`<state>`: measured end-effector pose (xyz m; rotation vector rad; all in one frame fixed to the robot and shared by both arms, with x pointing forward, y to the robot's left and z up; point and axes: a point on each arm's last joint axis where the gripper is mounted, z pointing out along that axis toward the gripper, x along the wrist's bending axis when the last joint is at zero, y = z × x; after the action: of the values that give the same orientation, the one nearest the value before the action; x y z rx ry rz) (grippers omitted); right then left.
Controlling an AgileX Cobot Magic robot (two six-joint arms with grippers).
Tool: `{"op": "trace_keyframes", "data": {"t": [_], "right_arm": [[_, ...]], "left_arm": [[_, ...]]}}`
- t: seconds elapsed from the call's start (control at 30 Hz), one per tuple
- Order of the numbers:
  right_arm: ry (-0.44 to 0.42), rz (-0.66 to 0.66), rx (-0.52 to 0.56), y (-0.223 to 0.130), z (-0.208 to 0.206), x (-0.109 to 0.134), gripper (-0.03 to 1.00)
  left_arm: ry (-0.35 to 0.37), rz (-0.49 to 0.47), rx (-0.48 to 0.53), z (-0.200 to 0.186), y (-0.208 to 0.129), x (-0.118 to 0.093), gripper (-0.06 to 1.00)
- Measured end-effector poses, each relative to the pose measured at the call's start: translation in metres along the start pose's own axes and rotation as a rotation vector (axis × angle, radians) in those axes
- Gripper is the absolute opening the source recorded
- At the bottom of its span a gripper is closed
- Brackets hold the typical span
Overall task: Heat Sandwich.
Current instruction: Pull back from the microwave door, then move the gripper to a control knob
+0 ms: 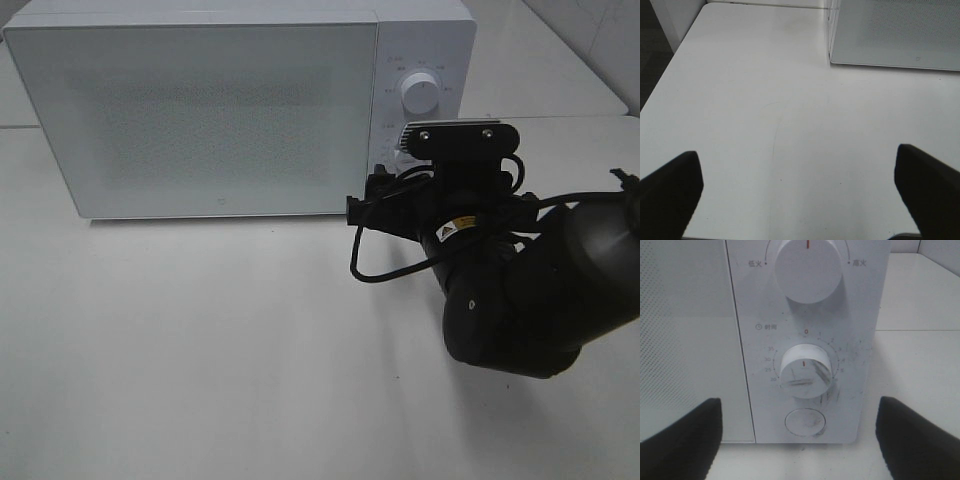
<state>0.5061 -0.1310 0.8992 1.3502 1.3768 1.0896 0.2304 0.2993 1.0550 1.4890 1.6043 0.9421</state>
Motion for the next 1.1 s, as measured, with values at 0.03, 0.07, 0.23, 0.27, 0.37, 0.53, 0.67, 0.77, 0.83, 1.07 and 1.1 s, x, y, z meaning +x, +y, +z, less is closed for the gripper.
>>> {"op": "trace_keyframes", "data": {"t": [0.03, 0.07, 0.23, 0.27, 0.37, 0.53, 0.67, 0.77, 0.83, 1.07, 1.1], "right_arm": [[-0.003, -0.001, 0.0, -0.001, 0.003, 0.0, 0.77], [-0.003, -0.001, 0.0, -0.001, 0.003, 0.0, 0.77], [-0.013, 0.005, -0.021, 0.002, 0.017, -0.001, 0.77], [-0.011, 0.003, -0.024, 0.003, 0.02, -0.001, 0.77], [-0.018, 0.005, -0.037, 0.004, 0.029, -0.003, 0.77], [-0.023, 0.006, -0.045, 0.005, 0.037, -0.004, 0.77], [-0.017, -0.001, -0.037, 0.0, 0.045, -0.001, 0.77], [-0.017, -0.002, -0.031, -0.003, 0.049, 0.0, 0.77], [-0.016, -0.001, -0.027, -0.004, 0.051, 0.001, 0.77], [-0.014, 0.018, -0.011, -0.005, 0.063, -0.001, 0.77], [-0.014, 0.018, -0.011, -0.005, 0.063, -0.001, 0.77]], "left_arm": [[0.0, 0.0, 0.0, 0.0, 0.0, 0.0, 0.97], [0.0, 0.0, 0.0, 0.0, 0.0, 0.0, 0.97], [0.0, 0.0, 0.0, 0.0, 0.0, 0.0, 0.97], [0.0, 0.0, 0.0, 0.0, 0.0, 0.0, 0.97], [0.0, 0.0, 0.0, 0.0, 0.0, 0.0, 0.97], [0.0, 0.0, 0.0, 0.0, 0.0, 0.0, 0.97], [0.0, 0.0, 0.0, 0.0, 0.0, 0.0, 0.97], [0.0, 0.0, 0.0, 0.0, 0.0, 0.0, 0.97], [0.0, 0.0, 0.0, 0.0, 0.0, 0.0, 0.97], [0.0, 0.0, 0.0, 0.0, 0.0, 0.0, 0.97], [0.0, 0.0, 0.0, 0.0, 0.0, 0.0, 0.97]]}}
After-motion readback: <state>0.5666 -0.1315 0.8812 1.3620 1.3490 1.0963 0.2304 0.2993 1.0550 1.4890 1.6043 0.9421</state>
